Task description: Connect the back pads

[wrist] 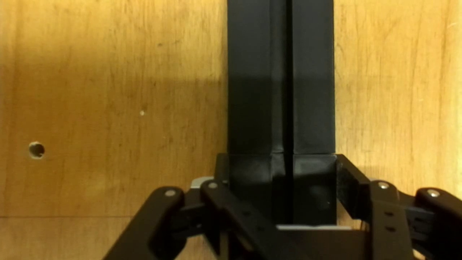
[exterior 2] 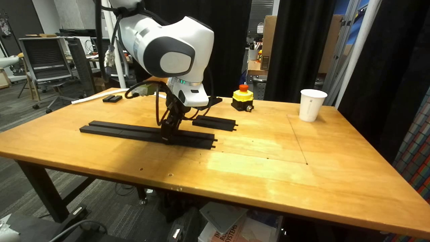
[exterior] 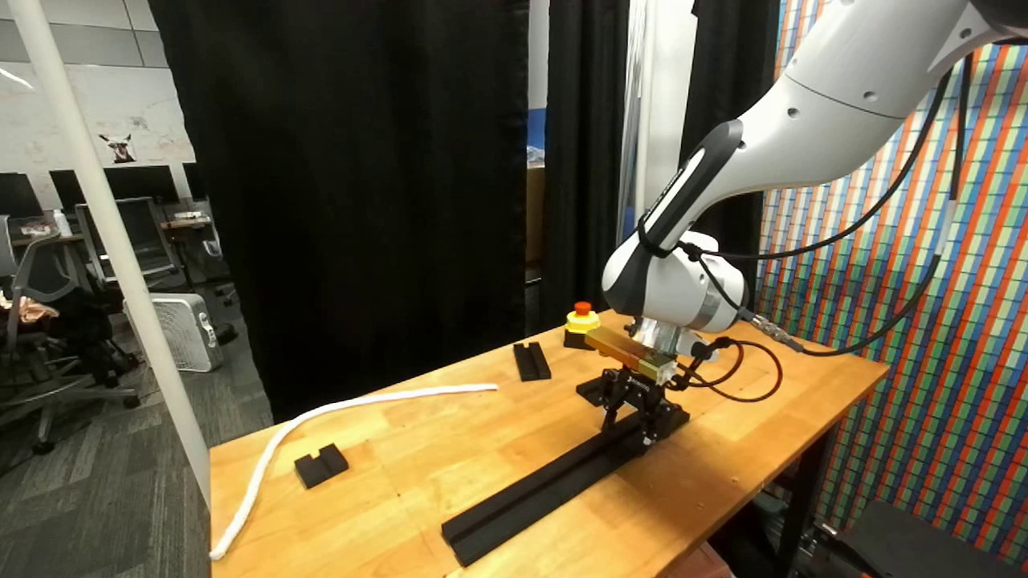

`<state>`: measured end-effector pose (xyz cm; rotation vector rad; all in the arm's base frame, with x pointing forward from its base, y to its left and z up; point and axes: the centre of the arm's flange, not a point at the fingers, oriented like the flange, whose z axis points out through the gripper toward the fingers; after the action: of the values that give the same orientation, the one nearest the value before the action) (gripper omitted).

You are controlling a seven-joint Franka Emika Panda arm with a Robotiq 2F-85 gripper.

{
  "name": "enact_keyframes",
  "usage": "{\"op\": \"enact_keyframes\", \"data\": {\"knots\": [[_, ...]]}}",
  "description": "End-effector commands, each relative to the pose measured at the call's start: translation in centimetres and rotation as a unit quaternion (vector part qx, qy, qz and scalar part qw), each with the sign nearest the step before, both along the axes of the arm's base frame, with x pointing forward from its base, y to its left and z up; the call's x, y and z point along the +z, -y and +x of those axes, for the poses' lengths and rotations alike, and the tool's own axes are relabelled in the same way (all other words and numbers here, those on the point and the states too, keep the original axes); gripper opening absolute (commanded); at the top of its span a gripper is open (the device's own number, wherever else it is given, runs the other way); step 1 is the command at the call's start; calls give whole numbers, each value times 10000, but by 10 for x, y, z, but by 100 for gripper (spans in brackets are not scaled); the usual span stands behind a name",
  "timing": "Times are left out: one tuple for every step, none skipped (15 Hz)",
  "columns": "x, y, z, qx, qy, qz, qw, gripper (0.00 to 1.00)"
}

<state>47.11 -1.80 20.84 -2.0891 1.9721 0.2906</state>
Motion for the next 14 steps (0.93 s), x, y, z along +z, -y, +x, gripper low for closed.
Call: {"op": "enact_keyframes", "data": {"knots": [[-10,-2,7,17,43,81,10000,45],[-11,-3,7,11,46,83,10000,45],[-11,-4,8,7,51,85,10000,45],[-11,-4,10,19,50,96,9999,45],[-12,-4,11,27,47,105,9999,45],[-12,-5,13,26,41,111,9999,45],[-13,-9,16,44,55,122,9999,45],[-14,-9,19,63,62,139,9999,45],[-15,-13,23,85,66,163,9998,45],[-16,-15,26,102,79,172,9998,45],[-16,-16,27,112,81,187,9997,45],[-17,-16,28,117,92,199,9997,45],[-17,-17,29,118,94,206,9997,45],[-16,-18,29,118,95,216,9997,45]]}}
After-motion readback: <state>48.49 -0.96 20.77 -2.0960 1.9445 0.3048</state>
